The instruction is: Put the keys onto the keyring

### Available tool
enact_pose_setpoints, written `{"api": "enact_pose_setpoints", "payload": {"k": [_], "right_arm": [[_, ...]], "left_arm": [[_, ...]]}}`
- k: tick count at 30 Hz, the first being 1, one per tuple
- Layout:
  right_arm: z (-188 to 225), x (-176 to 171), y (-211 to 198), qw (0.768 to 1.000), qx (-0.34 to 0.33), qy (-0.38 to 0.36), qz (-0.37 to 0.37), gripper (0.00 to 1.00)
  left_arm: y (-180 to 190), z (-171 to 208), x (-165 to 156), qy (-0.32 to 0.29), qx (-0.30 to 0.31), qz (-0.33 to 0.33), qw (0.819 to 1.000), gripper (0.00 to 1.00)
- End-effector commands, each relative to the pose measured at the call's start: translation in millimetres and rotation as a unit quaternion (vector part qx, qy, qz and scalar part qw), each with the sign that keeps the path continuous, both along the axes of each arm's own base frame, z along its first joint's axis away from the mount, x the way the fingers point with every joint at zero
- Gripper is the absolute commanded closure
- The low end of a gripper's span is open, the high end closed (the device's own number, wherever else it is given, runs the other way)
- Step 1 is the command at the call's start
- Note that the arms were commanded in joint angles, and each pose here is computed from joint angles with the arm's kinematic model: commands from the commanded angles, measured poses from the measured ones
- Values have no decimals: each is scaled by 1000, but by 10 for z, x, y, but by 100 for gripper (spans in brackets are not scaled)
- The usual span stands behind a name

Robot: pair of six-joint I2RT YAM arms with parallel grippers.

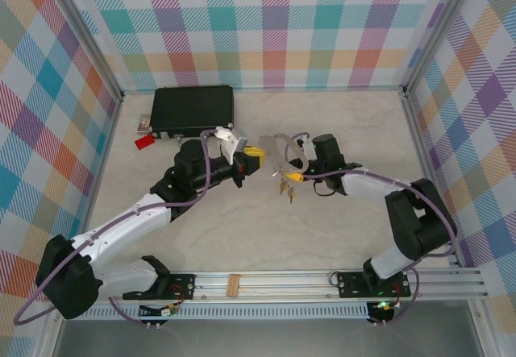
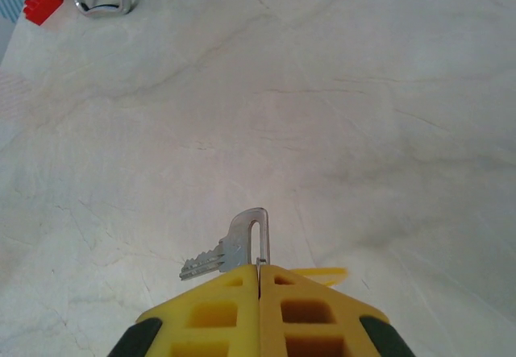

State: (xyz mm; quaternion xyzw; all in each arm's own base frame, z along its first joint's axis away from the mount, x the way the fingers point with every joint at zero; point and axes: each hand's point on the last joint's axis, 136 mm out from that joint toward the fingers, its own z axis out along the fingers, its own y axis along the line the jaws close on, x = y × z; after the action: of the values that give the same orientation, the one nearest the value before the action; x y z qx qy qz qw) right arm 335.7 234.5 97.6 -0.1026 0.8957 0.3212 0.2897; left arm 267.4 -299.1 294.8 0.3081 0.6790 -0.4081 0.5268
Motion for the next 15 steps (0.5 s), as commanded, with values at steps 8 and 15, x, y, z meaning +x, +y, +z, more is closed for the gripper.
{"api": "enact_pose_setpoints", "payload": {"k": [8, 15], "right_arm": [[-83, -456, -571, 994, -83, 59, -45, 100], [-313, -645, -638, 988, -104, 111, -41, 100]], "left_arm": [[-110, -540, 42, -4, -10, 0, 1000, 100], [-89, -825, 11, -1, -4, 0, 1000, 100]]}}
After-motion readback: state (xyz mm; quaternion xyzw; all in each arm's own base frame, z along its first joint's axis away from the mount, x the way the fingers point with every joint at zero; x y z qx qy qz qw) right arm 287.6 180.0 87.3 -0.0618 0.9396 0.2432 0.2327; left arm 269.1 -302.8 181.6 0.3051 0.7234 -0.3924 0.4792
